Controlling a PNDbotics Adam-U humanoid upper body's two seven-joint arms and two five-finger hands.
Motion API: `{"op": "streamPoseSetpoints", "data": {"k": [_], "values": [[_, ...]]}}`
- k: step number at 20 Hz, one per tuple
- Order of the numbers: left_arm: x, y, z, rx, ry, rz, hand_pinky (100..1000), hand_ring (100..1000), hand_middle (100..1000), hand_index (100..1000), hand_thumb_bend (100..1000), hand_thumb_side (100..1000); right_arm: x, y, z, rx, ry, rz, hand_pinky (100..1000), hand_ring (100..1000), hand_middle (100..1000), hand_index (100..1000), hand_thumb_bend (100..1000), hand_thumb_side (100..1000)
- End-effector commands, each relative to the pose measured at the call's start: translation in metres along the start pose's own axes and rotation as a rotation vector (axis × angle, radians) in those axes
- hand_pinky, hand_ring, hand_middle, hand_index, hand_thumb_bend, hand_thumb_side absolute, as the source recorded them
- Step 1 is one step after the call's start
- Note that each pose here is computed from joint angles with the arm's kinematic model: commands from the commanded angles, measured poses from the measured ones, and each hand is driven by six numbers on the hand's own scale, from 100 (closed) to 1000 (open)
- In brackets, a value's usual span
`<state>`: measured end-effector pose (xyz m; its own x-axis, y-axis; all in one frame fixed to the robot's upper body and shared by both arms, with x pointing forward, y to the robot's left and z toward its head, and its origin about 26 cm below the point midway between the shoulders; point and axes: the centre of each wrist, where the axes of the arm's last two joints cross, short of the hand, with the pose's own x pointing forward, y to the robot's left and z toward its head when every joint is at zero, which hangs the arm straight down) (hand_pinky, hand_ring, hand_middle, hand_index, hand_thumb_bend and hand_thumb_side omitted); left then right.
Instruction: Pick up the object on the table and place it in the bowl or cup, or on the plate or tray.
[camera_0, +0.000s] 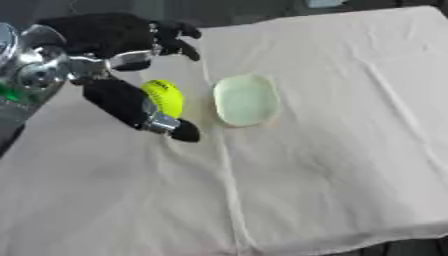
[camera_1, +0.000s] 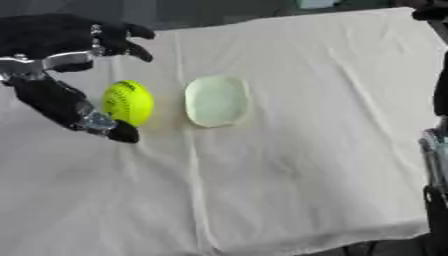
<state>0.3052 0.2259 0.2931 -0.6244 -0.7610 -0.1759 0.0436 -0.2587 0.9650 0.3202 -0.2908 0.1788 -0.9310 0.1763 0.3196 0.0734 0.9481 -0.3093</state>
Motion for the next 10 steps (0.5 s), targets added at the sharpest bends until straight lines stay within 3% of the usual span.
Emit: {"op": "streamPoseSetpoints", "data": {"k": [1, 2, 3, 4, 6, 7, 8, 10], "values": [[-0.007, 0.010, -0.001, -0.039, 0.050, -0.011, 803, 861, 1000, 925, 771, 999, 0.002, -0.004, -0.006, 0.019, -0.018, 0.011, 631, 750, 786, 940, 100, 1000], [-0.011, 0.011, -0.006, -0.058, 0.063, -0.008, 818, 877, 1000, 927, 780, 996, 0.002, -0.004, -0.006, 0.020, -0.018, 0.010, 631, 749, 786, 941, 100, 1000], [-0.014, 0.011, -0.012, -0.079, 0.073, -0.007, 823, 882, 1000, 927, 690, 994, 0.002, -0.004, -0.006, 0.022, -0.018, 0.009, 631, 749, 786, 941, 100, 1000], [-0.018, 0.010, -0.018, -0.104, 0.083, -0.004, 831, 891, 1000, 925, 778, 992, 0.002, -0.003, -0.006, 0.023, -0.018, 0.007, 631, 749, 786, 941, 100, 1000], [-0.026, 0.007, -0.031, -0.157, 0.102, 0.002, 836, 901, 1000, 924, 772, 989, 0.002, -0.002, -0.007, 0.026, -0.019, 0.004, 630, 748, 785, 941, 100, 1000], [-0.030, 0.005, -0.037, -0.184, 0.114, 0.006, 839, 908, 1000, 924, 673, 965, 0.002, -0.002, -0.007, 0.027, -0.020, 0.003, 630, 748, 785, 941, 100, 1000], [-0.034, 0.003, -0.043, -0.212, 0.127, 0.009, 840, 910, 1000, 923, 771, 990, 0.002, -0.002, -0.007, 0.028, -0.020, 0.002, 630, 748, 785, 942, 100, 1000], [-0.044, -0.005, -0.056, -0.258, 0.163, 0.020, 845, 918, 1000, 923, 771, 991, 0.002, -0.001, -0.008, 0.029, -0.021, -0.001, 630, 748, 785, 942, 100, 1000]]}}
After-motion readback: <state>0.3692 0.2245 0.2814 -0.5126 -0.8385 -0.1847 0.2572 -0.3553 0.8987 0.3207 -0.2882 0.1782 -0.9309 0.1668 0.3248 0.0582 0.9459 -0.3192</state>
